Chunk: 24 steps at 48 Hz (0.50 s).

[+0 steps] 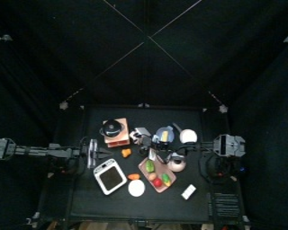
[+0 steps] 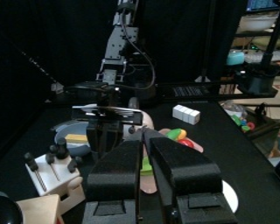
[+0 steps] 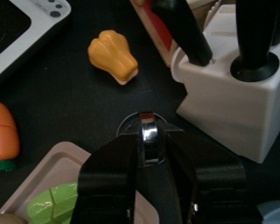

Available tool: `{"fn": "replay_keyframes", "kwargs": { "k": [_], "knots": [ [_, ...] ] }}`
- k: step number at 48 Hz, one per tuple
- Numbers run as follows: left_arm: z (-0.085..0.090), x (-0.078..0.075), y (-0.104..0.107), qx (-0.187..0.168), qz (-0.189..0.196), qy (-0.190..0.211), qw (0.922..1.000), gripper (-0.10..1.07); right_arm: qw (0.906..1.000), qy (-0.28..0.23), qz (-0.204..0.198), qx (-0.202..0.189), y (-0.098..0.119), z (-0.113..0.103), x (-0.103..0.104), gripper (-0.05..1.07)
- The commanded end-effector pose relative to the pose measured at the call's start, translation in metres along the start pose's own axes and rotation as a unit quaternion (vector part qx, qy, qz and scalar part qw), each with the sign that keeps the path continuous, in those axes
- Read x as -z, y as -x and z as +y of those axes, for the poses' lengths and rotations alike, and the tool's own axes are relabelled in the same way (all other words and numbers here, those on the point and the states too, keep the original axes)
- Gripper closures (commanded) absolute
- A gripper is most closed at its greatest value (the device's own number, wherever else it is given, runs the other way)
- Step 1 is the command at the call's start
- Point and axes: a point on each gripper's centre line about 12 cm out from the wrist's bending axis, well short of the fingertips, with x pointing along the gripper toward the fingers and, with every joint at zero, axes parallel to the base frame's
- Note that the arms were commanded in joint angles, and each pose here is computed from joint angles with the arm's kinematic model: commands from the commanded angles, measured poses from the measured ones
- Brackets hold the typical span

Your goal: Place cookie cutter inbetween plate and knife holder

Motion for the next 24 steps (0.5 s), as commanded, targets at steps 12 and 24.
{"fn": "replay_keyframes", "kwargs": {
  "k": [12, 24],
  "knots": [
    [0.001, -0.006, -0.002, -0.001, -0.010, -0.002, 0.9999, 0.45, 0.9998, -0.002, -0.018, -0.001, 0.003, 0.001, -0.014, 0.19],
    [0.001, -0.005, -0.002, -0.001, -0.009, -0.002, 1.0000, 0.45, 0.9995, 0.003, -0.029, -0.009, 0.009, 0.009, -0.021, 0.18]
  ]
}}
